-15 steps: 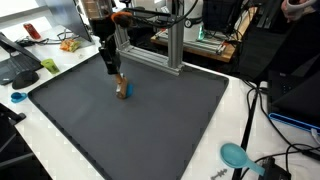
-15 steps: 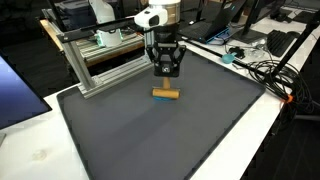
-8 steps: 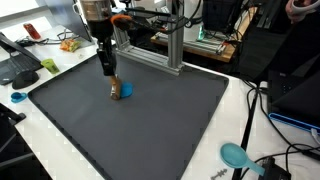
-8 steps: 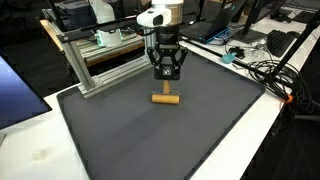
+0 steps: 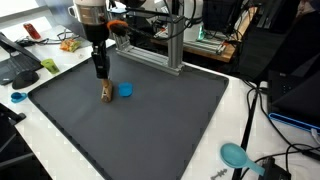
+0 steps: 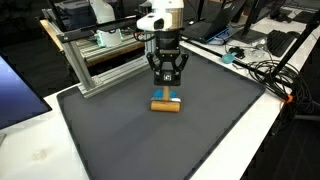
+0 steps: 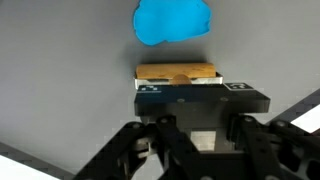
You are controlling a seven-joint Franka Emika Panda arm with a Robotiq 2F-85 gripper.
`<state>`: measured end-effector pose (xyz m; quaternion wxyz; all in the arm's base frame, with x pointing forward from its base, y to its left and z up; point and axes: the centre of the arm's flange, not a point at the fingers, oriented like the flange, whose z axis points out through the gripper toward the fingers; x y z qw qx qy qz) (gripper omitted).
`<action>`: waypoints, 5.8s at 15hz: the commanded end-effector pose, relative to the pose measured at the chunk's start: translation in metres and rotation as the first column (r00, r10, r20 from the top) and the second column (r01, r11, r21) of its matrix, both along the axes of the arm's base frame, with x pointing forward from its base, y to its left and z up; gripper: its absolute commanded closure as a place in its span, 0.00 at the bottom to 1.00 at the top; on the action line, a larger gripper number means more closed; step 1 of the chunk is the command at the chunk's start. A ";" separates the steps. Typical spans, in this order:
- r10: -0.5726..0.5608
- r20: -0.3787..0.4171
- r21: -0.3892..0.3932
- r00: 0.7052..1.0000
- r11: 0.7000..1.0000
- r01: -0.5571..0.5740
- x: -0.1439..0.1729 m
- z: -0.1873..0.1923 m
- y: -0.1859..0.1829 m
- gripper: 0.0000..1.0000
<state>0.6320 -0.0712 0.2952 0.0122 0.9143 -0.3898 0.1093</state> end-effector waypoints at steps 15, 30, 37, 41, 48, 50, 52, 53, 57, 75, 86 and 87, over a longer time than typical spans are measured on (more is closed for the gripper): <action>0.249 -0.102 0.075 0.963 0.967 -0.242 -0.032 0.047 0.016 0.77; 0.294 -0.143 0.062 0.945 0.956 -0.288 -0.026 -0.028 0.043 0.77; 0.273 -0.098 0.027 0.957 0.962 -0.272 -0.018 -0.035 0.038 0.77; 0.273 -0.100 0.028 0.957 0.962 -0.271 -0.016 -0.038 0.038 0.77; 0.256 -0.080 0.020 0.963 0.967 -0.256 -0.014 -0.041 0.034 0.77; 0.251 -0.072 0.004 0.965 0.968 -0.251 -0.013 -0.041 0.033 0.77; 0.250 -0.068 -0.004 0.966 0.968 -0.250 -0.012 -0.041 0.033 0.77; 0.248 -0.062 -0.011 0.967 0.968 -0.249 -0.012 -0.042 0.033 0.77; 0.257 -0.059 -0.035 0.965 0.965 -0.259 -0.008 -0.048 0.032 0.77; 0.188 -0.067 0.017 0.980 0.982 -0.187 -0.030 0.048 0.003 0.77; 0.156 -0.121 0.069 0.980 0.987 -0.148 -0.027 0.016 0.037 0.77; 0.149 -0.125 0.064 0.981 0.988 -0.141 -0.028 0.011 0.036 0.77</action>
